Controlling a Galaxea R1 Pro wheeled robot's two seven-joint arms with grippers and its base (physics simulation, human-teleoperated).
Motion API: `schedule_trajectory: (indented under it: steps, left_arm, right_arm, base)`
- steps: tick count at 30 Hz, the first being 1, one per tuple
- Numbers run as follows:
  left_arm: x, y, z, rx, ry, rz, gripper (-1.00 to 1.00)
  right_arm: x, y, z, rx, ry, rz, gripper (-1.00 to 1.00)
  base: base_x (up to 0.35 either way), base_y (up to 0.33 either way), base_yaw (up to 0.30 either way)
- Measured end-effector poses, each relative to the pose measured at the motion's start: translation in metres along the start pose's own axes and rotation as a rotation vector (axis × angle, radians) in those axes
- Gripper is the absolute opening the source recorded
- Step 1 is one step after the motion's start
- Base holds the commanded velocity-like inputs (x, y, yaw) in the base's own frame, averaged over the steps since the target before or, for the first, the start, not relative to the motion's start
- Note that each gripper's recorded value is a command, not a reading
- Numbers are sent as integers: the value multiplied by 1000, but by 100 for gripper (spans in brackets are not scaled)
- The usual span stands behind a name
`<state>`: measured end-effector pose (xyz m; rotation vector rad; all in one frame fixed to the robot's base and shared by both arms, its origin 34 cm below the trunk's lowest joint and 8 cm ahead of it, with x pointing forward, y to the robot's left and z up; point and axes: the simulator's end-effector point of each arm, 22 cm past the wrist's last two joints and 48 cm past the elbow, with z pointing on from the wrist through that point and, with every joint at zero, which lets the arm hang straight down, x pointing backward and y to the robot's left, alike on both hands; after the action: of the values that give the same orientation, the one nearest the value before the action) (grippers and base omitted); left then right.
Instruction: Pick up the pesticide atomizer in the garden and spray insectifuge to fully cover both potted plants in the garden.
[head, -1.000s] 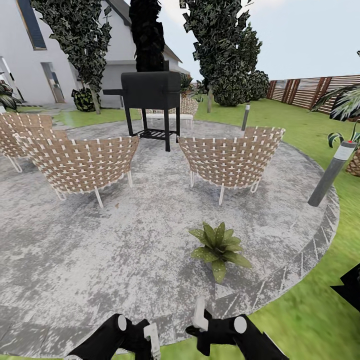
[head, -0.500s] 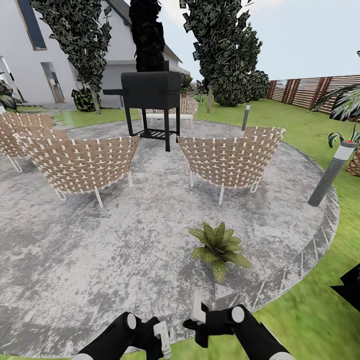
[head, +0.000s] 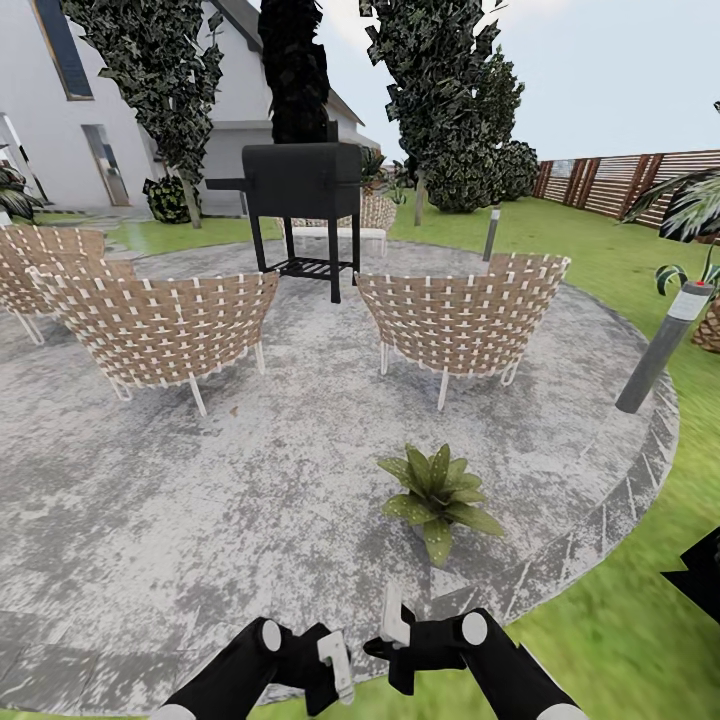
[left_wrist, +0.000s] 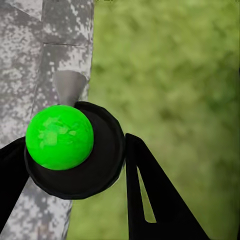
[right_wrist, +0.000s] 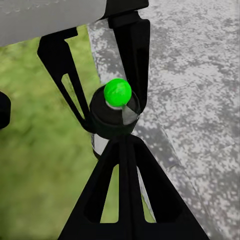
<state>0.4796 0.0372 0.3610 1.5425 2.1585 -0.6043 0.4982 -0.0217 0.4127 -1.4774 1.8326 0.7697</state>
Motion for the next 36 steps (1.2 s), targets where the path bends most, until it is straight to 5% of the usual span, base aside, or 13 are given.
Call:
schedule_trajectory:
  steps: [16,22,36]
  left_arm:
    - [2,-7,3,18,6,2,-100]
    - [-10,-10,4,25,-44,34,-100]
    - [-20,-19,10,40,-57,34,-100]
  right_arm:
    - [0,0,0,0,0,-1,-100]
    - [0,0,0,-1,1,-1,-100]
    - [0,0,0,0,1,-3,-100]
  base:
    - [0,0,0]
    - [0,0,0]
    - [0,0,0]
